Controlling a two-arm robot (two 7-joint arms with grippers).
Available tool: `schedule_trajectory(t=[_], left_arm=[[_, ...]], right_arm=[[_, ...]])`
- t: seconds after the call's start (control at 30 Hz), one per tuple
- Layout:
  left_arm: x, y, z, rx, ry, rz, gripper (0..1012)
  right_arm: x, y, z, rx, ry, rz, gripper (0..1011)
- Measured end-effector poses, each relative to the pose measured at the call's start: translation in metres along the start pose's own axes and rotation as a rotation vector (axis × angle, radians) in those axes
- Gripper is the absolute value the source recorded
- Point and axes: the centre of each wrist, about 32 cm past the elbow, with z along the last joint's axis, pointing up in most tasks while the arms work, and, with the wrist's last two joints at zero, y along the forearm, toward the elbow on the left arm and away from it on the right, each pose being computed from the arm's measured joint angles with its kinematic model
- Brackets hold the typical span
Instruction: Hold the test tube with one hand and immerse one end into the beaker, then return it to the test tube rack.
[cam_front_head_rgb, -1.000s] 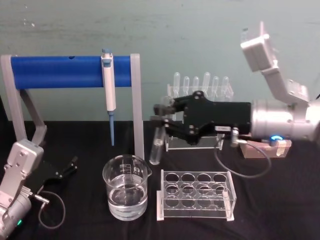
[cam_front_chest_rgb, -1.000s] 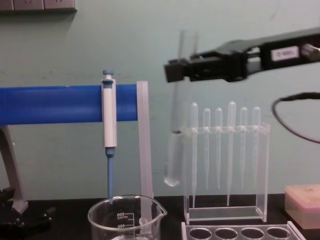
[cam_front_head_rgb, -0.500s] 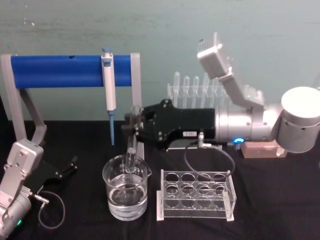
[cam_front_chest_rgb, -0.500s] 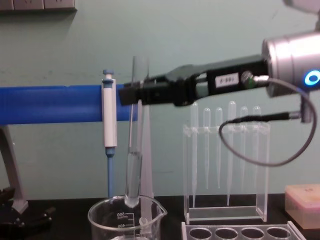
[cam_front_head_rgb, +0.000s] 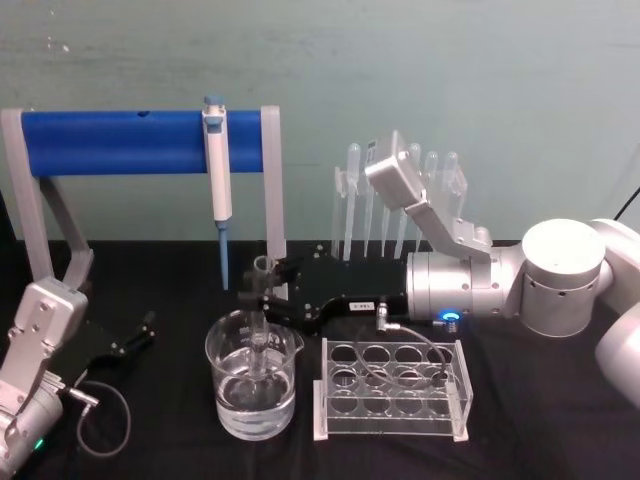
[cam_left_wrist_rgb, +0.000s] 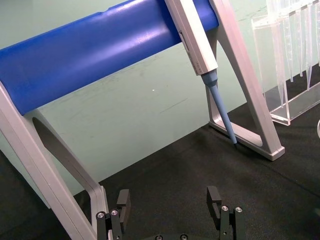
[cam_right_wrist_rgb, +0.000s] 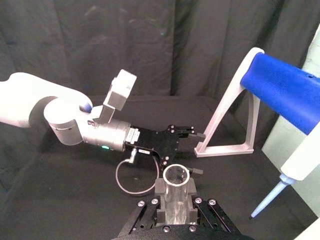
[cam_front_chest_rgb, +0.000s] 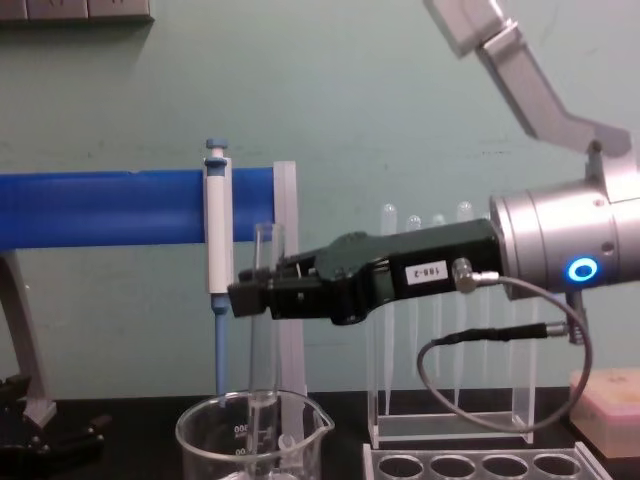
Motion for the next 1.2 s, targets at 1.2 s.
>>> schedule_trajectory(t=[1.2], left_arm=[[0.0000, 0.0000, 0.0000, 0.000, 0.000, 0.000, 1000]], right_arm=[[-0.002, 0.006, -0.035, -0.025, 0.003, -0.005, 227]])
